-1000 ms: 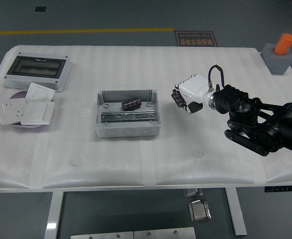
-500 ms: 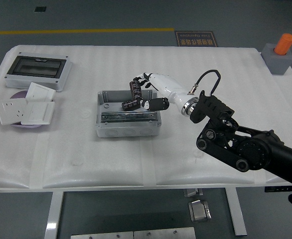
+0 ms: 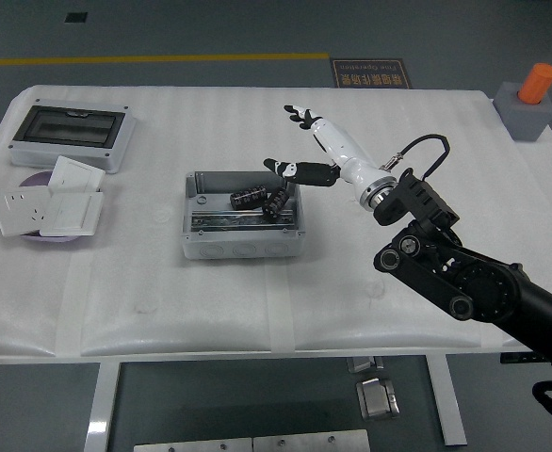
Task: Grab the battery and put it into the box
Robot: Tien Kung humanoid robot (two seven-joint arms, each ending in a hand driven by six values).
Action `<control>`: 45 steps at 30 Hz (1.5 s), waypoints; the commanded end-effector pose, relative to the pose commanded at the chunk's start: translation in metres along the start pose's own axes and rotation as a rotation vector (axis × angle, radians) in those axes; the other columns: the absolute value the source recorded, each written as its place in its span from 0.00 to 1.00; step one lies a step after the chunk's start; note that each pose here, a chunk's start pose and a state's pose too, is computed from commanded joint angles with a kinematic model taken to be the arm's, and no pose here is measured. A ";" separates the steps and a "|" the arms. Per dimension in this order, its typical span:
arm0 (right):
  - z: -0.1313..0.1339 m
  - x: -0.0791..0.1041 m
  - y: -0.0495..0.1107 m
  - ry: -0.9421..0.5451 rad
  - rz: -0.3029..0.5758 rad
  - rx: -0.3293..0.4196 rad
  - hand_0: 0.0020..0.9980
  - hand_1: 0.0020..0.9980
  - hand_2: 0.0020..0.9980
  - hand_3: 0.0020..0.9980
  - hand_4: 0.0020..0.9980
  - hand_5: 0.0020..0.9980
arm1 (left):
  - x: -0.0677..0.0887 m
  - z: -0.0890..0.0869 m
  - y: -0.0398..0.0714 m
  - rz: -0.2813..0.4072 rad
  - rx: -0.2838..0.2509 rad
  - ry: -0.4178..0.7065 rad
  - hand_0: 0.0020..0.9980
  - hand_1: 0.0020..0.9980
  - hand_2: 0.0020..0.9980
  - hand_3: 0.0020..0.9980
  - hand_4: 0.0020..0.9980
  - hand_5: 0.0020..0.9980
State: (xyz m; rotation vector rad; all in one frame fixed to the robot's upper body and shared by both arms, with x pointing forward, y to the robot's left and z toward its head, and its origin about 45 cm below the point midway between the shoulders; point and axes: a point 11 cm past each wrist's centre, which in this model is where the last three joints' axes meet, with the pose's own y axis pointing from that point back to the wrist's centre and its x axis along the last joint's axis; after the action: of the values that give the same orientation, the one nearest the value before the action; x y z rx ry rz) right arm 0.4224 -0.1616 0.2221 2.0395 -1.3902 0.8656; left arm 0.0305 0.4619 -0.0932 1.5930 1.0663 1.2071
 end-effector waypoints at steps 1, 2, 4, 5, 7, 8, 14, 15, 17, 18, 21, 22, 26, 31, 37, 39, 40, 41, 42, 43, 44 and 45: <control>0.000 -0.001 0.000 -0.009 -0.001 -0.001 1.00 1.00 1.00 1.00 1.00 0.80 | 0.000 0.000 0.000 0.000 0.000 0.000 0.50 0.60 0.41 0.53 0.49 0.28; 0.000 -0.002 0.001 -0.015 -0.002 -0.002 1.00 1.00 1.00 1.00 1.00 0.80 | 0.000 0.000 0.000 0.000 0.000 0.000 0.50 0.60 0.41 0.53 0.49 0.28; 0.000 -0.002 0.001 -0.026 -0.002 -0.002 1.00 1.00 1.00 1.00 1.00 0.80 | 0.000 0.000 0.000 0.000 0.001 -0.001 0.50 0.60 0.41 0.53 0.49 0.28; 0.001 -0.001 0.001 -0.032 0.001 -0.002 1.00 1.00 1.00 1.00 1.00 0.80 | 0.000 0.000 0.000 0.000 0.001 -0.001 0.50 0.60 0.41 0.53 0.49 0.28; 0.002 0.008 0.000 -0.046 0.023 -0.005 1.00 1.00 1.00 1.00 1.00 0.84 | -0.001 0.000 0.000 -0.001 0.001 -0.001 0.50 0.60 0.41 0.53 0.50 0.27; 0.004 0.015 0.000 -0.053 0.038 -0.008 1.00 1.00 1.00 1.00 1.00 0.84 | -0.001 0.000 0.000 -0.002 0.000 -0.001 0.50 0.60 0.41 0.53 0.50 0.27; 0.014 0.070 0.006 -0.105 0.160 -0.009 1.00 1.00 1.00 1.00 1.00 0.85 | -0.002 -0.001 -0.001 -0.004 0.001 0.003 0.50 0.60 0.41 0.53 0.50 0.27; 0.015 0.081 0.009 -0.122 0.184 -0.002 1.00 1.00 1.00 1.00 1.00 0.85 | -0.002 -0.002 -0.001 -0.004 0.002 0.004 0.50 0.60 0.41 0.53 0.50 0.27; 0.017 0.100 0.016 -0.168 0.225 0.024 1.00 1.00 1.00 1.00 1.00 0.85 | -0.002 -0.003 -0.001 -0.004 0.005 0.006 0.50 0.60 0.41 0.53 0.50 0.27; 0.017 0.108 0.020 -0.191 0.244 0.038 1.00 1.00 1.00 1.00 1.00 0.84 | -0.002 -0.004 -0.001 -0.004 0.007 0.007 0.50 0.60 0.41 0.53 0.50 0.27; 0.019 0.133 0.034 -0.270 0.301 0.090 1.00 1.00 1.00 1.00 1.00 0.84 | -0.003 -0.007 -0.002 -0.007 0.013 0.008 0.50 0.60 0.41 0.53 0.50 0.27; 0.020 0.141 0.038 -0.296 0.317 0.106 1.00 1.00 1.00 1.00 1.00 0.84 | -0.004 -0.007 -0.002 -0.009 0.015 0.008 0.50 0.60 0.41 0.53 0.50 0.27; 0.023 0.169 0.057 -0.406 0.388 0.182 1.00 0.99 1.00 1.00 1.00 0.84 | -0.006 -0.008 -0.002 -0.014 0.019 0.008 0.50 0.60 0.41 0.53 0.50 0.27; 0.038 0.189 0.076 -0.571 0.464 0.238 1.00 0.87 0.86 0.93 1.00 0.79 | -0.008 -0.010 -0.003 -0.016 0.015 0.022 0.50 0.60 0.41 0.53 0.50 0.26; 0.056 0.190 0.083 -0.747 0.491 0.246 0.90 0.80 0.79 0.83 1.00 0.75 | -0.010 -0.012 -0.004 -0.017 0.014 0.035 0.50 0.60 0.41 0.53 0.51 0.26; 0.060 0.189 0.084 -0.794 0.496 0.243 0.90 0.80 0.79 0.83 1.00 0.75 | -0.009 -0.013 -0.004 -0.016 0.015 0.036 0.50 0.60 0.41 0.53 0.51 0.26; 0.062 0.188 0.084 -0.814 0.498 0.242 0.90 0.80 0.79 0.83 1.00 0.75 | -0.008 -0.013 -0.004 -0.014 0.015 0.036 0.50 0.60 0.41 0.53 0.51 0.26; 0.064 0.188 0.085 -0.835 0.501 0.239 0.90 0.80 0.79 0.83 1.00 0.75 | -0.007 -0.014 -0.004 -0.012 0.017 0.036 0.50 0.60 0.41 0.53 0.51 0.26; 0.066 0.188 0.086 -0.852 0.505 0.237 0.86 0.78 0.78 0.82 1.00 0.73 | -0.006 -0.015 -0.004 -0.011 0.018 0.036 0.50 0.60 0.41 0.53 0.50 0.26; 0.068 0.188 0.086 -0.864 0.507 0.234 0.86 0.78 0.78 0.82 1.00 0.73 | -0.006 -0.017 -0.004 -0.010 0.020 0.036 0.50 0.60 0.41 0.53 0.50 0.26; 0.070 0.188 0.087 -0.872 0.510 0.230 0.86 0.78 0.78 0.82 1.00 0.73 | -0.005 -0.018 -0.004 -0.009 0.022 0.035 0.50 0.60 0.41 0.53 0.50 0.26; 0.071 0.188 0.088 -0.875 0.512 0.228 0.86 0.78 0.78 0.82 1.00 0.73 | -0.005 -0.019 -0.005 -0.008 0.023 0.035 0.50 0.60 0.41 0.53 0.50 0.26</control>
State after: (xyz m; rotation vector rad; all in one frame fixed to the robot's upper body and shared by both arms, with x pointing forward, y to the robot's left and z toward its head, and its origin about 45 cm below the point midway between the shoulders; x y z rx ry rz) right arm 0.4053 -0.3563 0.3211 2.4010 -2.4483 0.2850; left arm 0.0110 0.4611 -0.0954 1.5889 1.1110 1.2258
